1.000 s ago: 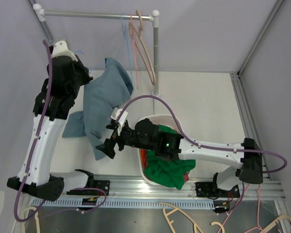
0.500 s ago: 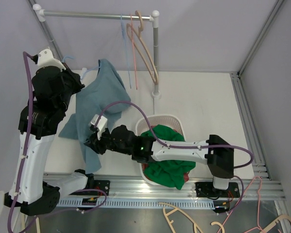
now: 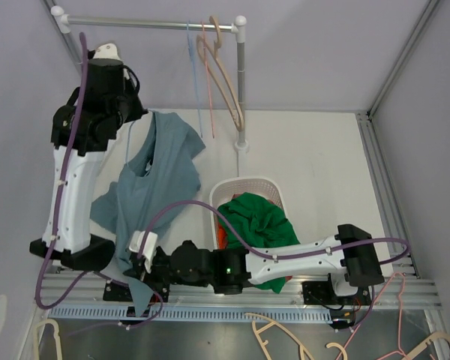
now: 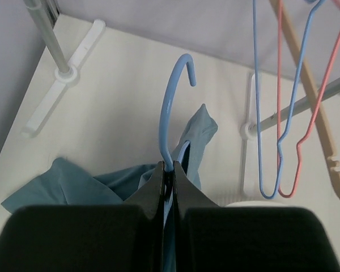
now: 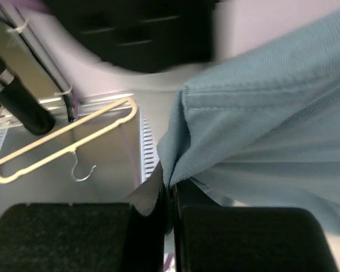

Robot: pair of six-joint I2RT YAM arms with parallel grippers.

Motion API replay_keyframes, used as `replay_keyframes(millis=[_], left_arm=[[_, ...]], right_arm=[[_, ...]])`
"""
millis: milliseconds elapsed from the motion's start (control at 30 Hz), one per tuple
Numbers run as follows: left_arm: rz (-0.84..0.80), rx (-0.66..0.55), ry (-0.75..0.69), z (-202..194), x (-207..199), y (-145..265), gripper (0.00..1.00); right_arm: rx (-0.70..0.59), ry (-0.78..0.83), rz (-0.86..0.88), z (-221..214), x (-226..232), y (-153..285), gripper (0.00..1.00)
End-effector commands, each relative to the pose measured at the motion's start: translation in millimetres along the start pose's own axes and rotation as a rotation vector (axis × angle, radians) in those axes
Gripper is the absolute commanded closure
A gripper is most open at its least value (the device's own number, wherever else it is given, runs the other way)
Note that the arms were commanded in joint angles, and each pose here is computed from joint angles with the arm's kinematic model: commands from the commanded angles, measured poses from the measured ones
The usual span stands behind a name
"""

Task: Remove the t-shirt from the hanger

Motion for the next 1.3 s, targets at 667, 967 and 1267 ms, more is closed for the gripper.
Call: replay_keyframes(millis=[667,967,1267], left_arm=[[-0.146,-0.003,-0.049,11.8,10.5,39.9,0.99],[-0.201,0.001,-0.053,5.2,17.5,59.8,0.99],[-0.389,0.003,-0.057,-31.0,42.7,119.2,0.99]], right_arm=[[0.353,0.090,0.092,-66.5,31.8,32.0,1.00],[0.425,-0.016,-0.190,-92.1,-27.3,32.5,1.00],[0.366,-0.161,-0.579,-72.3,-130.6,59.6,1.00]])
Point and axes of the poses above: each gripper's point midway between its finger pads, its own y axis back along the fingers, its own x axis along the line the jaws close on, z = x × y, the point moved 8 cm from there along y, back along the fingers, and after that the axes turned 10 degrees about y, right-handed, at the moved point
